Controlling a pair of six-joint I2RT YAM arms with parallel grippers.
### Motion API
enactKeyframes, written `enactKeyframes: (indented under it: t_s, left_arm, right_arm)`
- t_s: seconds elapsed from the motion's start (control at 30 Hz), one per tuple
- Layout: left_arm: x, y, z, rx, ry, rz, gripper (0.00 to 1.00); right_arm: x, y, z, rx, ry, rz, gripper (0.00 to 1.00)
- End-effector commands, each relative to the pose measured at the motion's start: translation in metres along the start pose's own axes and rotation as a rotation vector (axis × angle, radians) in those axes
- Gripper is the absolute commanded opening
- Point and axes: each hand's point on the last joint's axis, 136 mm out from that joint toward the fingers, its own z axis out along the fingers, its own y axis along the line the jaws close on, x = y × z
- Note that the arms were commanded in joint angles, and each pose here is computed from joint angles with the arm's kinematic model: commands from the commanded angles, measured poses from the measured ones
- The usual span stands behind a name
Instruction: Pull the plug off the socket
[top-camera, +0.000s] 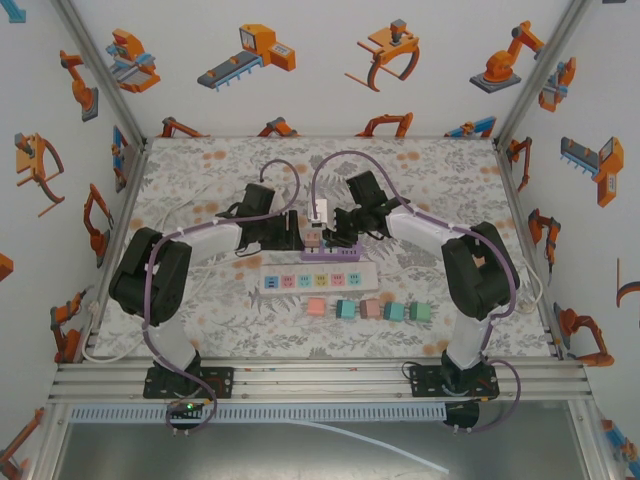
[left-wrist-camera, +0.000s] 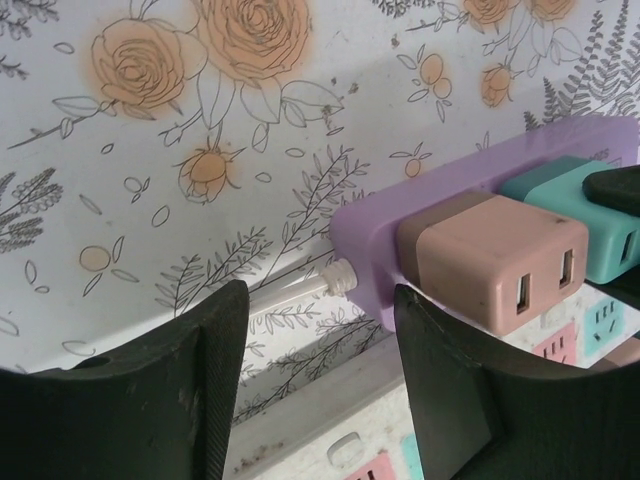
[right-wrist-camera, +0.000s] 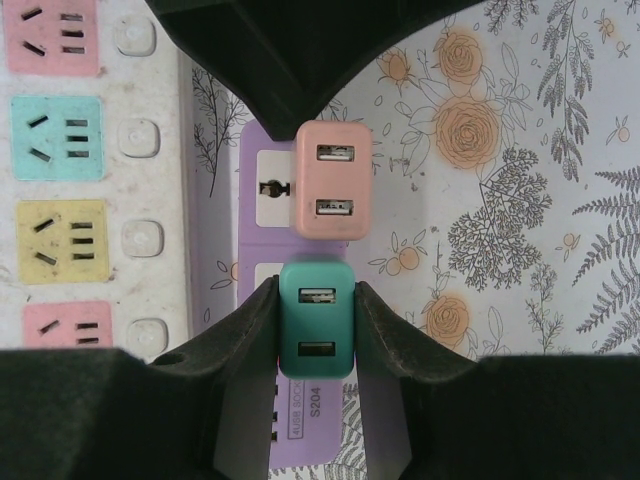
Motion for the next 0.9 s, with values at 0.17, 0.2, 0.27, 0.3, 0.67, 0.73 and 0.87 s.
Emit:
enactKeyframes:
  t_s: [0.17,0.2,0.27,0.3,0.67,0.73,0.87]
  left_arm:
    - [0.032,0.026,0.009,-0.115,0.103,-0.015,0.56]
    - [0.033,0.028,0.008,-0.128,0.104,-0.012,0.56]
    - [0.034,0.032,0.007,-0.149,0.102,-0.009,0.56]
    - [0.035,0.034,0.007,-0.158,0.102,-0.012,0.56]
    - [0.031,0.031,0.003,-0.163,0.082,-0.014,0.56]
    - [0.025,0.025,-0.002,-0.144,0.063,-0.011,0.56]
    - [0.005,0.009,-0.015,-0.097,0.011,0.012,0.56]
  right_arm:
    - [-0.024,-0.004,-0.013,-0.01,-0.058,-0.024,0.26]
    - [-0.028,-0.005,-0.015,-0.008,-0.067,-0.021,0.25]
    - [-0.034,-0.006,-0.018,-0.006,-0.082,-0.021,0.25]
    - [-0.037,-0.007,-0.019,-0.003,-0.088,-0.024,0.25]
    - [-0.045,-0.008,-0.032,0.027,-0.088,-0.041,0.24]
    - [-0.047,-0.008,-0.037,0.041,-0.088,-0.034,0.24]
    - [-0.057,-0.016,-0.058,0.133,-0.08,0.082,0.23]
